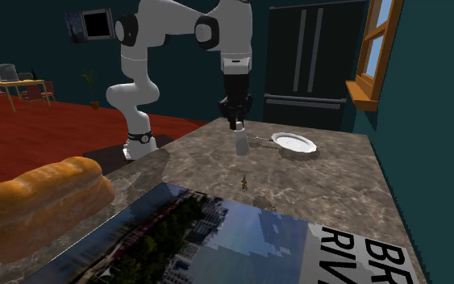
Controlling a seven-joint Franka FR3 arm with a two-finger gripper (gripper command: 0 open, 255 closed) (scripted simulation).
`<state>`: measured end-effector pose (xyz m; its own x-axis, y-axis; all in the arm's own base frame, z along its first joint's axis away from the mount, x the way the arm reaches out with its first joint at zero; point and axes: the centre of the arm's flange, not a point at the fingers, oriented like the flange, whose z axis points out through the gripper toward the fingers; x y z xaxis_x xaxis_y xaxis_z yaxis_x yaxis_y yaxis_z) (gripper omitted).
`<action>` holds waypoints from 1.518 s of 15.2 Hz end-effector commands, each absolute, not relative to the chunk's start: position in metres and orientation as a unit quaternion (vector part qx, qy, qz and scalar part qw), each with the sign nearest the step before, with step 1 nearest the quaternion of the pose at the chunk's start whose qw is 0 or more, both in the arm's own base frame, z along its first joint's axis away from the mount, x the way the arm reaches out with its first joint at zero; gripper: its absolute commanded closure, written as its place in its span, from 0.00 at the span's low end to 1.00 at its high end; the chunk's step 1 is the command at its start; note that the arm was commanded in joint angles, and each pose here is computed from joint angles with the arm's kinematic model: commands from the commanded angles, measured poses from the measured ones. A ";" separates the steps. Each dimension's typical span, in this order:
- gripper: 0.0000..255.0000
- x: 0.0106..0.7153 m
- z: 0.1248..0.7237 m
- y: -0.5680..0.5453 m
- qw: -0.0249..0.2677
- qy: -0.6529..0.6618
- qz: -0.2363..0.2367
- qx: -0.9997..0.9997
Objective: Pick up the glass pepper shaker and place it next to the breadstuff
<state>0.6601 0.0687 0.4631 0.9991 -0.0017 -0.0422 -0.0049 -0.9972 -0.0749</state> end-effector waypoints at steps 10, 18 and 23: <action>1.00 0.660 0.522 0.069 0.038 0.002 0.021 -0.999; 1.00 0.660 0.564 0.069 0.038 0.002 0.021 -0.999; 1.00 0.660 0.591 0.069 0.038 0.002 0.021 -0.999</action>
